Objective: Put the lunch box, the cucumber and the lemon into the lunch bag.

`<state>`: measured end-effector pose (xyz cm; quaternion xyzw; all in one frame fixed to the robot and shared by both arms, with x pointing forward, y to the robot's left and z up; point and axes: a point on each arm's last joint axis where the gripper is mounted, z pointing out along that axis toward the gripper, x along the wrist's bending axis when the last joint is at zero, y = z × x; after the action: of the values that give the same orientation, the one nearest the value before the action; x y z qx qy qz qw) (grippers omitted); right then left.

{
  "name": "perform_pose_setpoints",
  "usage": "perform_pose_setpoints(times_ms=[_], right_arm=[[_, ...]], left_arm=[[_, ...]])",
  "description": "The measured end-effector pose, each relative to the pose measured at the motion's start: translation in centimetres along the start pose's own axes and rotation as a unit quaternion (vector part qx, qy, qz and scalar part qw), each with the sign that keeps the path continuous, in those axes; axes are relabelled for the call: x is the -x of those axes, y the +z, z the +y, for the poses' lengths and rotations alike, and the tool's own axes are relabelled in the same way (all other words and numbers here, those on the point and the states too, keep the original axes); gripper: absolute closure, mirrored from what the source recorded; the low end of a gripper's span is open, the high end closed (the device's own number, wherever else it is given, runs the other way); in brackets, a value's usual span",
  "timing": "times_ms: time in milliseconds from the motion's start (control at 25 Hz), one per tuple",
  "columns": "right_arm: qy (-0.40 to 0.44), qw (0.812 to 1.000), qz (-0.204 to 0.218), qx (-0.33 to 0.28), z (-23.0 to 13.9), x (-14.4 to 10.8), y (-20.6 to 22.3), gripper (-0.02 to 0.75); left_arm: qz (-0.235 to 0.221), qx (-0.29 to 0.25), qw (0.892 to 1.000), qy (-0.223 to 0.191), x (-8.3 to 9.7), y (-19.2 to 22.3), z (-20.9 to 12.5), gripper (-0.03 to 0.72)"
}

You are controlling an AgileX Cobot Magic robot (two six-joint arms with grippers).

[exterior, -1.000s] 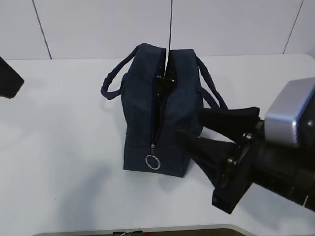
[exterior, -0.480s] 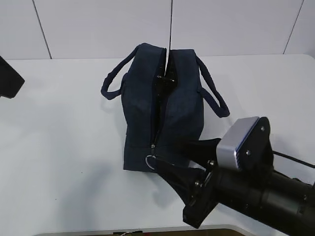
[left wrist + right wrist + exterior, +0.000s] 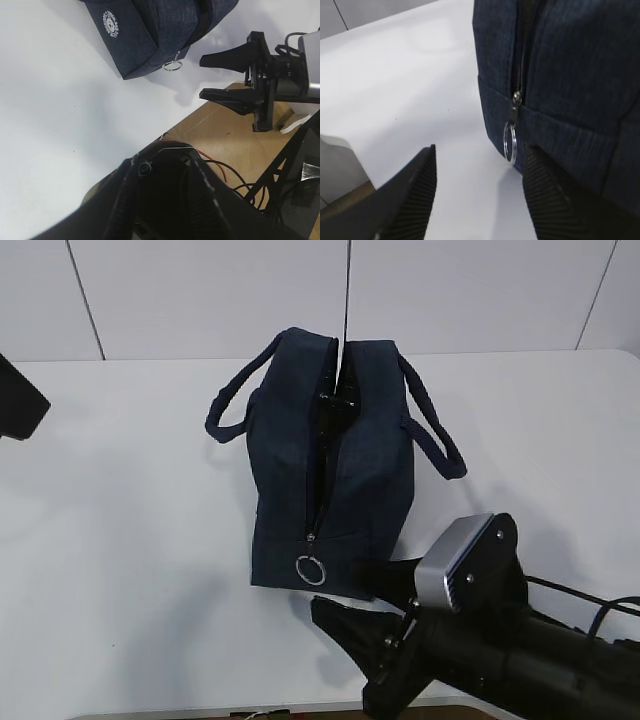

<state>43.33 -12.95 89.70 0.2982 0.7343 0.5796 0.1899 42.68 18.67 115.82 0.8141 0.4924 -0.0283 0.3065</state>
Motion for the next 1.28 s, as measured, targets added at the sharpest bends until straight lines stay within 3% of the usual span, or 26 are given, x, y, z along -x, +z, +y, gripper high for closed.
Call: perform_pose_setpoints(times_ms=[400, 720, 1280], right_arm=[[0.020, 0.999, -0.010, -0.026, -1.5, 0.3, 0.5, 0.294], [0.041, 0.999, -0.009, 0.004, -0.3, 0.6, 2.0, 0.294], [0.072, 0.997, 0.002, -0.002, -0.4, 0.7, 3.4, 0.291]], left_arm=[[0.000, 0.000, 1.000, 0.000, 0.0, 0.0, 0.0, 0.445], [-0.012, 0.002, 1.000, -0.004, 0.2, 0.0, 0.0, 0.445], [-0.014, 0.002, 1.000, -0.005, 0.2, 0.0, 0.0, 0.446]])
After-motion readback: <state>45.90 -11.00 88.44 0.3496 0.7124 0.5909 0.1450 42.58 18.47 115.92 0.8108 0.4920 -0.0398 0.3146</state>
